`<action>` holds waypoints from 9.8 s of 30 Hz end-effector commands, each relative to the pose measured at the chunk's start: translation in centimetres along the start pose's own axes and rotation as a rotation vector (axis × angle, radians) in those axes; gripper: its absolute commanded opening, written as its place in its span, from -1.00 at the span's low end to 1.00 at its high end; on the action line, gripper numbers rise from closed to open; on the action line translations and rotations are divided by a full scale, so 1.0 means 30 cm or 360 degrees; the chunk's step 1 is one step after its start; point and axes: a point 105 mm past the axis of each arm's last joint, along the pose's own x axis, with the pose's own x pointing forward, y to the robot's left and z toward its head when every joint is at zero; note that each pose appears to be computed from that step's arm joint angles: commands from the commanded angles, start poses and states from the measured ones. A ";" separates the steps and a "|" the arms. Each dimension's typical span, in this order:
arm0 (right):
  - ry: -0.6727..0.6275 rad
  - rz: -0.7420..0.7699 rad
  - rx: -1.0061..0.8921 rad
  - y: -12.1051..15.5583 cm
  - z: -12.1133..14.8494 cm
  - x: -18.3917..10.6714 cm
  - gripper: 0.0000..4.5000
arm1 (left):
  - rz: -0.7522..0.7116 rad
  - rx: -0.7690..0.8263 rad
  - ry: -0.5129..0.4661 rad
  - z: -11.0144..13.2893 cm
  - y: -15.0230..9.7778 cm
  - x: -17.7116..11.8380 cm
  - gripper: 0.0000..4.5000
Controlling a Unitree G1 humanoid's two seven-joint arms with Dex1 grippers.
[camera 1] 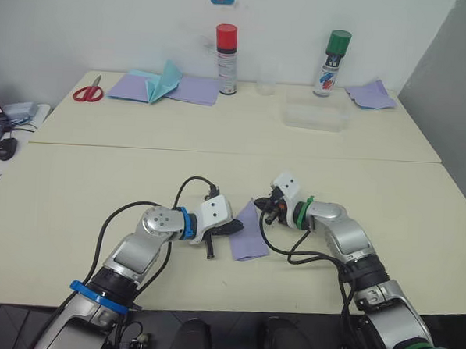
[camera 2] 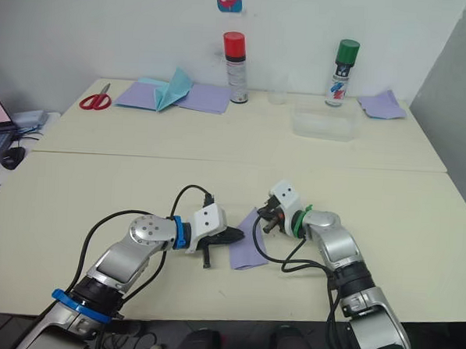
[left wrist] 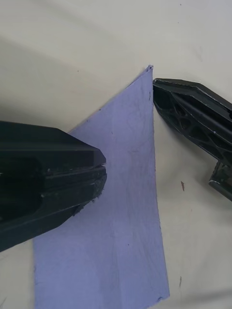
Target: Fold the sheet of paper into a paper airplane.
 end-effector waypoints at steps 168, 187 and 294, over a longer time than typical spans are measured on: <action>0.0318 0.0255 -0.0086 0.110 -0.148 -0.131 -1.00 | 0.0057 -0.1215 -0.0242 -0.014 -0.025 -0.126 0.03; 0.0314 0.0244 -0.0082 0.109 -0.148 -0.134 -1.00 | -0.0021 -0.1171 -0.0292 0.019 -0.020 -0.086 0.03; -0.0332 0.0190 -0.0206 0.112 0.107 -0.267 -1.00 | 0.0491 -0.1873 -0.0282 0.063 0.049 -0.090 -0.99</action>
